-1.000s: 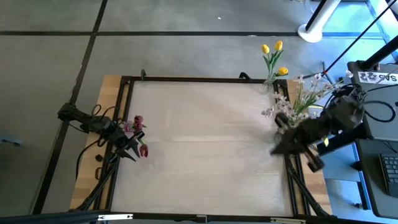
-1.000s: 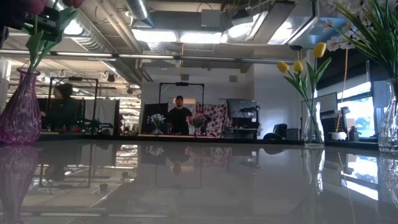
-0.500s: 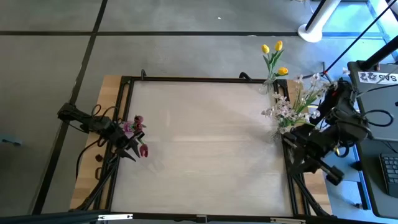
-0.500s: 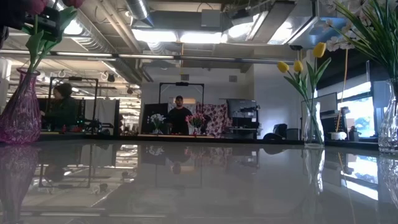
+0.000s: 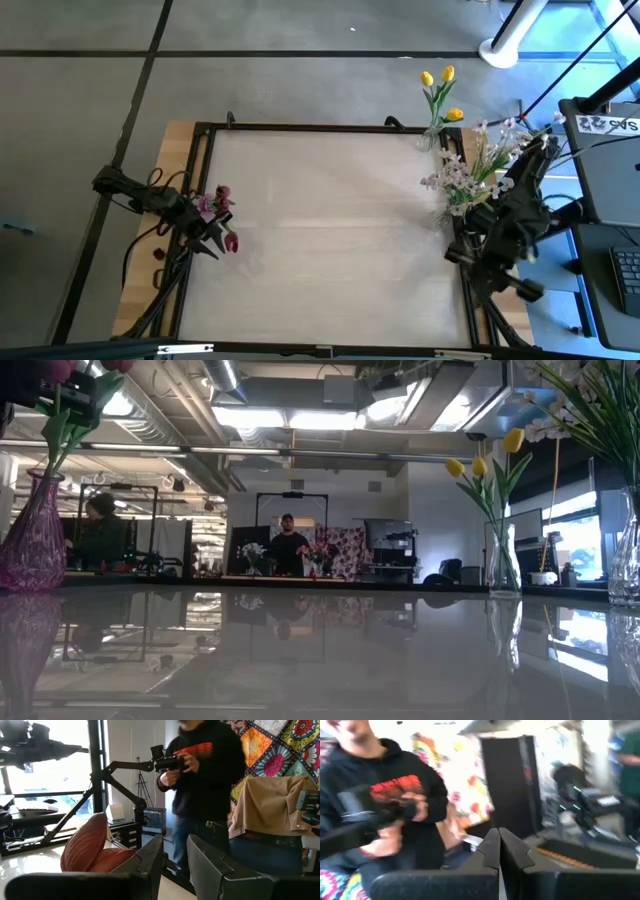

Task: Sort flowers into vase by color
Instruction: Return to Home Position

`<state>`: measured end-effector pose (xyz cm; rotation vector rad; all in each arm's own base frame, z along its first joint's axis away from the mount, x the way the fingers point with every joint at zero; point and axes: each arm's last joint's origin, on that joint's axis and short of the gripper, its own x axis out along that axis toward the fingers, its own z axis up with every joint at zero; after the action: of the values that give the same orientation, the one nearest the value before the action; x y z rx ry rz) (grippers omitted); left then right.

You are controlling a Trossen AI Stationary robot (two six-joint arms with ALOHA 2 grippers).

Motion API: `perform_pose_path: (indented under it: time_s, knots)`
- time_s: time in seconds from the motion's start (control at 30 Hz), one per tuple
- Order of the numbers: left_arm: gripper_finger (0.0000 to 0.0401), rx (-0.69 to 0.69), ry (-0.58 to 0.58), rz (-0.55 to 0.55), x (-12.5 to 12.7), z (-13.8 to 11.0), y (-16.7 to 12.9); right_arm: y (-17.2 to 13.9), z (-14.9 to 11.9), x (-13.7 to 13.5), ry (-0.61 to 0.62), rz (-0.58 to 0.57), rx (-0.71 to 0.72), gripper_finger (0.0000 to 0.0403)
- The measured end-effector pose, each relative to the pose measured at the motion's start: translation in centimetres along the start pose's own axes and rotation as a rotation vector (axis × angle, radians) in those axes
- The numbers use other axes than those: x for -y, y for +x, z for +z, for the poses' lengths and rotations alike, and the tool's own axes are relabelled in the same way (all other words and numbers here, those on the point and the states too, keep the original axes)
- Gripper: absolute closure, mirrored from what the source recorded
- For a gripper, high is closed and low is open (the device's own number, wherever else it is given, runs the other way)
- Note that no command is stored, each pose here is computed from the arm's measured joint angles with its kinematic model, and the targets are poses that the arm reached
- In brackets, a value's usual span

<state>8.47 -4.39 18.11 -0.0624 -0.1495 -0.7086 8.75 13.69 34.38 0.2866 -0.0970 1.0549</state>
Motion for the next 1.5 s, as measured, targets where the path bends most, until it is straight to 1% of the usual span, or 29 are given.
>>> perform_pose_path:
  time_s: [0.1, 0.13, 0.17, 0.27, 0.33, 0.47, 0.57, 0.77, 1.0, 1.17, 1.3, 1.4, 1.5]
  knots:
    - [0.0316, 0.0, 0.0, 0.0, 0.0, 0.0, 0.0, -2.0, -0.8, -0.7, -0.047, 0.077, 0.028, 0.0402]
    - [0.0316, 0.0, 0.0, 0.0, 0.0, 0.0, 0.0, -2.4, -1.2, -0.7, -0.051, 0.079, 0.023, 0.0402]
    - [0.0316, 0.0, 0.0, 0.0, 0.0, 0.0, 0.0, -2.8, -1.7, -0.6, -0.055, 0.057, 0.011, 0.0402]
    - [0.0316, 0.0, 0.0, 0.0, 0.0, 0.0, 0.0, -4.1, -3.0, -0.2, -0.057, 0.031, -0.078, 0.0402]
    - [0.0316, 0.0, 0.0, -0.001, 0.0, 0.0, 0.0, -5.1, -3.5, -0.2, -0.071, 0.051, -0.116, 0.0402]
    - [0.0316, 0.0, 0.0, -0.001, 0.0, 0.0, 0.0, -6.6, -5.3, 0.1, -0.192, 0.077, -0.181, 0.0402]
    - [0.0316, -0.001, 0.0, -0.001, 0.0, 0.0, 0.0, -7.2, -6.7, 0.5, -0.269, 0.035, -0.185, 0.0402]
    - [0.0316, 0.0, 0.0, -0.003, 0.0, 0.0, 0.0, -9.1, -9.2, 1.4, -0.261, -0.103, -0.243, 0.0403]
    - [0.0316, 0.0, 0.001, -0.003, 0.0, 0.0, 0.0, -10.5, -11.4, 2.2, -0.3, -0.253, -0.207, 0.0403]
    - [0.0316, 0.0, 0.001, -0.004, 0.0, 0.0, 0.0, -10.4, -13.1, 2.8, -0.286, -0.291, -0.163, 0.0403]
    - [0.0316, 0.001, 0.001, -0.004, 0.0, 0.0, 0.0, -10.2, -14.0, 3.6, -0.274, -0.29, -0.099, 0.0403]
    - [0.0316, 0.001, 0.001, -0.004, 0.0, 0.0, 0.0, -10.3, -14.3, 4.3, -0.254, -0.294, -0.095, 0.0403]
    - [0.0316, 0.001, 0.001, -0.004, 0.0, 0.0, 0.0, -10.5, -14.5, 5.1, -0.254, -0.332, -0.128, 0.0403]
